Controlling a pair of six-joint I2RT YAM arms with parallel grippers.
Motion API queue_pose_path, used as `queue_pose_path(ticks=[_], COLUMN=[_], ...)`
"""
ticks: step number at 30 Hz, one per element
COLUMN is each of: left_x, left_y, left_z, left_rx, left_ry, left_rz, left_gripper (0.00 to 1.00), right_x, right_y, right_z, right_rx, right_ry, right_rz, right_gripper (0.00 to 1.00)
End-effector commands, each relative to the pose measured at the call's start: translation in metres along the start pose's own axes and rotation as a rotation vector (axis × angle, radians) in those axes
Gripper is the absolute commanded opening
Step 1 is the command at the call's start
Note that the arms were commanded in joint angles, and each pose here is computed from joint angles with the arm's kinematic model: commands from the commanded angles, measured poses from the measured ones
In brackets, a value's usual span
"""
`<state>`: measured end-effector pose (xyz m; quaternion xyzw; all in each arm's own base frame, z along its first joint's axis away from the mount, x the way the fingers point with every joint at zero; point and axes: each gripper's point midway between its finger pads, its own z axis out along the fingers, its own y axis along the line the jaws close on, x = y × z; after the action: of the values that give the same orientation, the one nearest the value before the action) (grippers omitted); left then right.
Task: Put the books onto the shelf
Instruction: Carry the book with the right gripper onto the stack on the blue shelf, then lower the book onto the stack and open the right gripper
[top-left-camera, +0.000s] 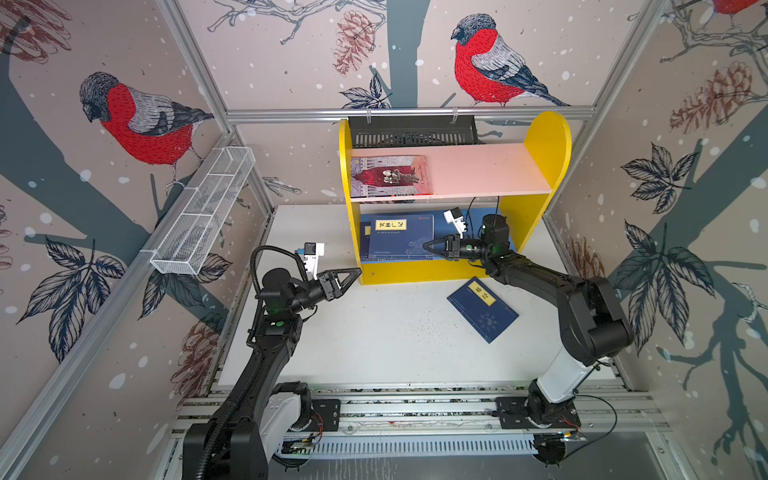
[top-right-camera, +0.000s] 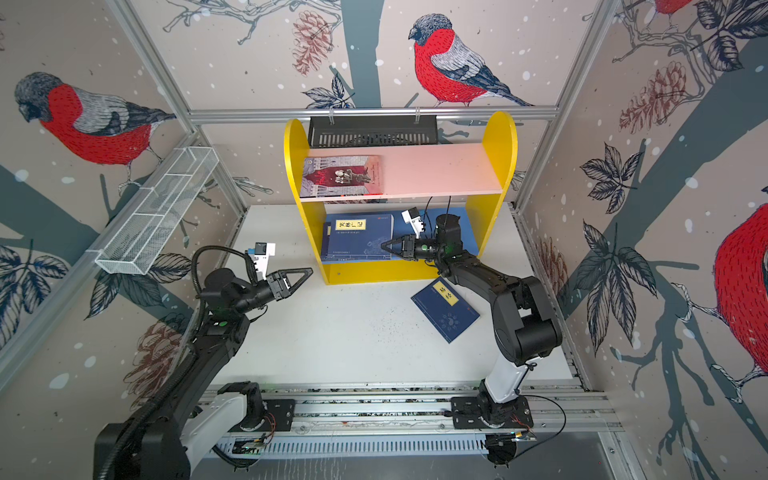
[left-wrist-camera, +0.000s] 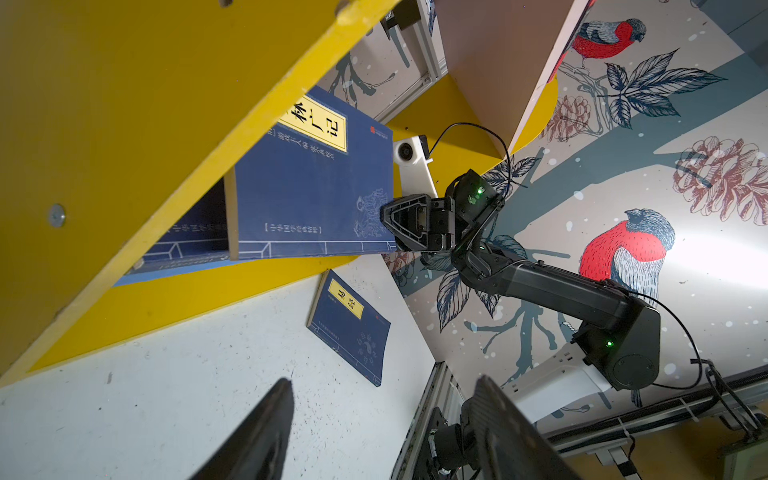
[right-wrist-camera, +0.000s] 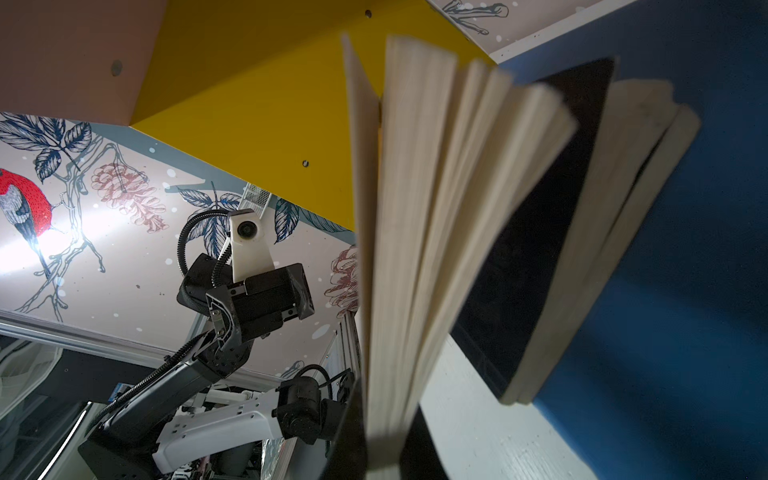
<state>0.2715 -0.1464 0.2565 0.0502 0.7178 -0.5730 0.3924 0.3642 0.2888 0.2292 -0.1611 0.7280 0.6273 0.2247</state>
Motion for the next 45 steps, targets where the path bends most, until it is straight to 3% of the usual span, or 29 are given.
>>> queue_pose_path(ticks=[1, 33, 37, 41, 45], left_x=[-0.001, 0.001, 0.002, 0.002, 0.002], left_y=[-0.006, -0.006, -0.006, -0.006, -0.006], left_z=[-0.001, -0.002, -0.002, -0.002, -0.002], left_rx=[0.027, 0.028, 0.028, 0.026, 0.023], left_ry=[0.0, -0.002, -0.002, -0.003, -0.005], left_rz=[0.035, 0.045, 0.046, 0.046, 0.045], left_gripper=[0.69, 0.71, 0.71, 0.71, 0.71], right_x=[-0.003, -0.012, -0.013, -0.017, -0.021], right_y=[0.002, -0.018, -0.021, -0.025, -0.039], right_z=[0.004, 0.031, 0.031, 0.03, 0.025], right_rx=[-0.02, 0.024, 0.035, 0.076, 0.192], right_ry=[0.011, 0.09, 0.084, 0.055, 0.019], right_rz=[-0.032, 0.0, 0.007, 0.013, 0.015], right_gripper=[0.01, 0.08, 0.17, 0.4, 0.53])
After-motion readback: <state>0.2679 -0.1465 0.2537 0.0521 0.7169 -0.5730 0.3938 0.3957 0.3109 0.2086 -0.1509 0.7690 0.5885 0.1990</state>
